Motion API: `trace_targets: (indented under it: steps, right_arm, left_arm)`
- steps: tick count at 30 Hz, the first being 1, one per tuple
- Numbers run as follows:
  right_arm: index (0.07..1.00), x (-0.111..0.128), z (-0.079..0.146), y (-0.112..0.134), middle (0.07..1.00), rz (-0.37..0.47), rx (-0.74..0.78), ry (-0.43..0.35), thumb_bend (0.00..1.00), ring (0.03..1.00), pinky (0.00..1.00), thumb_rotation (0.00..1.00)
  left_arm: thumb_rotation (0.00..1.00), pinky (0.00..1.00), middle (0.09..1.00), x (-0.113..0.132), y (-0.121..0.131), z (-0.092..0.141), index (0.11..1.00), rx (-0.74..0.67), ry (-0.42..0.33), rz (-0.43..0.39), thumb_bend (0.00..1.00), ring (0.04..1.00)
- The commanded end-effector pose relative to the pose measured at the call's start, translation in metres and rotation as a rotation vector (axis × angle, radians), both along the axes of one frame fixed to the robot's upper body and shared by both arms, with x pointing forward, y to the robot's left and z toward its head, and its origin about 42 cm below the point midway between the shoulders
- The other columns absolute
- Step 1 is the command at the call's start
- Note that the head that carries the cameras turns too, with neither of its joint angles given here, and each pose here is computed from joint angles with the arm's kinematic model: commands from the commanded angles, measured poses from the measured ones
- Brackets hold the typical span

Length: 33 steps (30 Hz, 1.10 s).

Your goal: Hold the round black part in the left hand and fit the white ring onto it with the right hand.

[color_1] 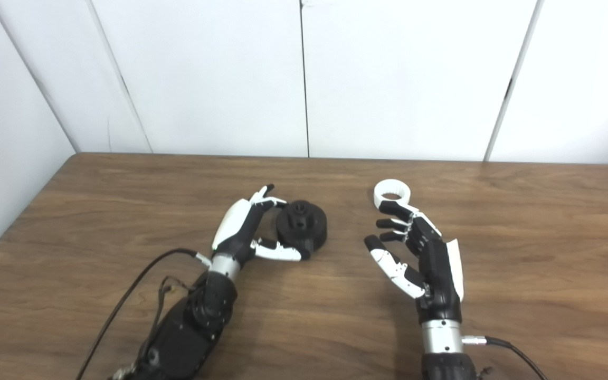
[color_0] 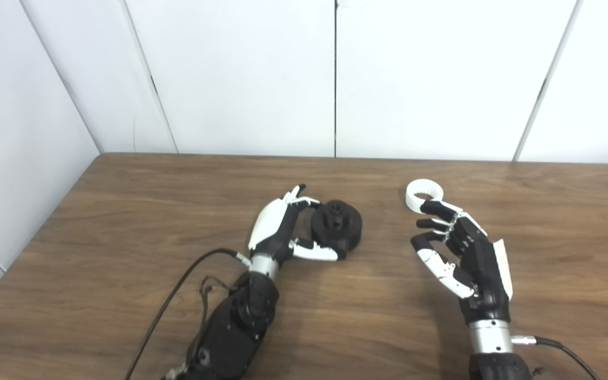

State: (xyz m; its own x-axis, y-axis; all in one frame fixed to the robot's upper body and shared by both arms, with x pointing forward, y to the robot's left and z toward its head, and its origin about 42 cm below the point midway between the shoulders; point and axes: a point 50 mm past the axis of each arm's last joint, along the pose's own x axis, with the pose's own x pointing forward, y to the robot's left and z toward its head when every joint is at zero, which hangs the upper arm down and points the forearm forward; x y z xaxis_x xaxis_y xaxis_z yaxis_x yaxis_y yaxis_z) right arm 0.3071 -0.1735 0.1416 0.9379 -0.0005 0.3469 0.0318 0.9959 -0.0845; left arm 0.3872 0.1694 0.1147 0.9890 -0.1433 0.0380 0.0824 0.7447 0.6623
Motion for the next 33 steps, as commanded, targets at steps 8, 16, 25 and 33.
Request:
trace_targets:
  steps: [8,16,25,33]
  right_arm:
    - [0.716,-0.005,-0.008,-0.007,0.729,-0.007,-0.007,0.016,0.61,0.666,0.57,0.35]
    - [0.711,-0.005,-0.006,-0.002,0.745,-0.017,-0.015,0.027,0.62,0.673,0.56,0.37]
    - [0.717,-0.003,-0.007,0.004,0.747,-0.012,-0.008,0.034,0.62,0.677,0.56,0.35]
    - [0.705,-0.003,-0.009,0.028,0.747,-0.019,0.000,0.027,0.60,0.665,0.55,0.32]
  left_arm:
    - [0.22,1.00,1.000,-0.039,0.002,0.004,0.592,0.033,-0.021,-0.100,0.92,1.000]
    - [0.29,1.00,1.000,-0.076,0.000,0.006,0.605,0.015,-0.019,-0.150,0.95,1.000]
    - [0.25,1.00,1.000,-0.097,0.001,0.008,0.605,0.012,-0.010,-0.208,0.95,1.000]
    - [0.20,1.00,1.000,-0.099,0.017,0.010,0.600,-0.002,-0.005,-0.221,0.94,1.000]
